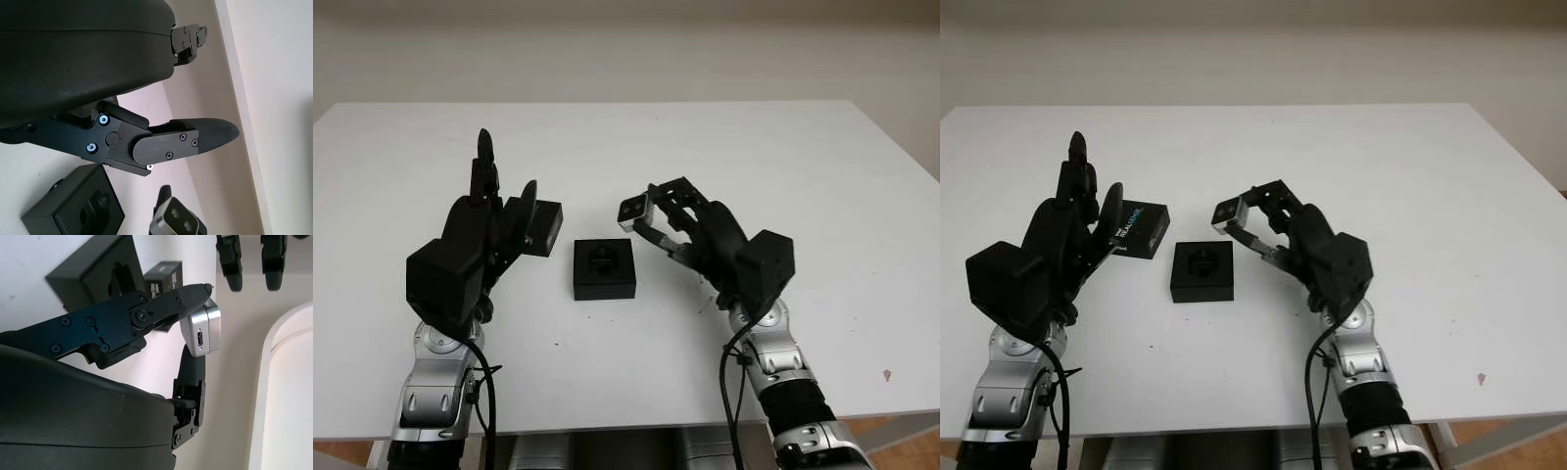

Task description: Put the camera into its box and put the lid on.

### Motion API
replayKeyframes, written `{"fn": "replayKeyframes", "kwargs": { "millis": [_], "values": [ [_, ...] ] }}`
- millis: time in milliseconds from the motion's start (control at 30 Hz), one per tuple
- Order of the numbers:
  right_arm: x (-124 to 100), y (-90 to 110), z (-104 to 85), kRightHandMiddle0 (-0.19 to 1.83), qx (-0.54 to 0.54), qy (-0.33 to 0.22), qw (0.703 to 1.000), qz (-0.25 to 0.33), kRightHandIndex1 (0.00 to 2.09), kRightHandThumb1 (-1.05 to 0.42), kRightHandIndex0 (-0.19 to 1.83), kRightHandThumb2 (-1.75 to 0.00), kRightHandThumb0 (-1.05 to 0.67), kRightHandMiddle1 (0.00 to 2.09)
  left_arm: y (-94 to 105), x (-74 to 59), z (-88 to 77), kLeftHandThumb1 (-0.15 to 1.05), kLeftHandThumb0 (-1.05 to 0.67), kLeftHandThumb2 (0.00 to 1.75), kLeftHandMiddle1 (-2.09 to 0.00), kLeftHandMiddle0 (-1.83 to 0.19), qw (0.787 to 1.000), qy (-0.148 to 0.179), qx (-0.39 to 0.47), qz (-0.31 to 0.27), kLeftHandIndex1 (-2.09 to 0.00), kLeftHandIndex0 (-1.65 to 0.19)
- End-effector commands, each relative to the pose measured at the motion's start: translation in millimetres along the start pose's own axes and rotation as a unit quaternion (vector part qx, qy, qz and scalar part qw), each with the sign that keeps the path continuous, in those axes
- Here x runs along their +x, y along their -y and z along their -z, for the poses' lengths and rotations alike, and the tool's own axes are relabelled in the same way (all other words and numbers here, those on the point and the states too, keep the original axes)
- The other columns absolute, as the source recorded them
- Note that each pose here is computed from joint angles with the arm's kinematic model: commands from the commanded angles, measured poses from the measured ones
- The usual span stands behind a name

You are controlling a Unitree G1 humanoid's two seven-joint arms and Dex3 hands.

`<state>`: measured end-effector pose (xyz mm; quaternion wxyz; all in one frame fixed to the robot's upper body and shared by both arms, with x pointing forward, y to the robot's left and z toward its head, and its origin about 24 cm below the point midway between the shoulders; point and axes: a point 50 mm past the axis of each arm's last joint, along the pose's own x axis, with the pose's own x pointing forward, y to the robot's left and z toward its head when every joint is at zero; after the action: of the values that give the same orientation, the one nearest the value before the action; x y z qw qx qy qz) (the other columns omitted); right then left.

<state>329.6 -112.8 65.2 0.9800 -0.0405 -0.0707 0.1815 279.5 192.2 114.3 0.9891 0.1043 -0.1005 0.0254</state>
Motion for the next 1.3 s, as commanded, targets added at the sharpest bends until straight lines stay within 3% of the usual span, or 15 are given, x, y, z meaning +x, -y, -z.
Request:
{"fn": "replayKeyframes", "kwargs": {
  "millis": [0, 467, 1267],
  "values": [
    [7.5, -5.3, -5.6, 0.37, 0.006, 0.014, 1.0, -0.012, 0.02, -1.05, 0.2, -0.18, -0.54, 1.75, -3.1, -0.9, -0.9, 1.05, -0.66, 0.59, 0.0, 0.19, 1.0, 0.003, 0.0, -0.008, 0.0, 0.19],
    [14.4, -29.0, 7.9, 0.37, 0.006, -0.011, 0.999, -0.049, 0.04, -1.05, 0.18, -0.16, -0.51, 1.73, -3.0, -2.9, 1.4, 1.05, -0.68, 0.64, 0.0, 0.19, 1.0, -0.003, -0.006, -0.015, 0.0, 0.19],
    [14.8, -26.0, 19.4, 0.34, -0.024, -0.036, 0.998, -0.048, 0.05, -1.05, 0.16, -0.17, -0.49, 1.8, -2.8, -3.6, 0.5, 1.05, -0.69, 0.63, 0.0, 0.19, 1.0, -0.007, -0.003, -0.012, 0.0, 0.19]
  ]
}}
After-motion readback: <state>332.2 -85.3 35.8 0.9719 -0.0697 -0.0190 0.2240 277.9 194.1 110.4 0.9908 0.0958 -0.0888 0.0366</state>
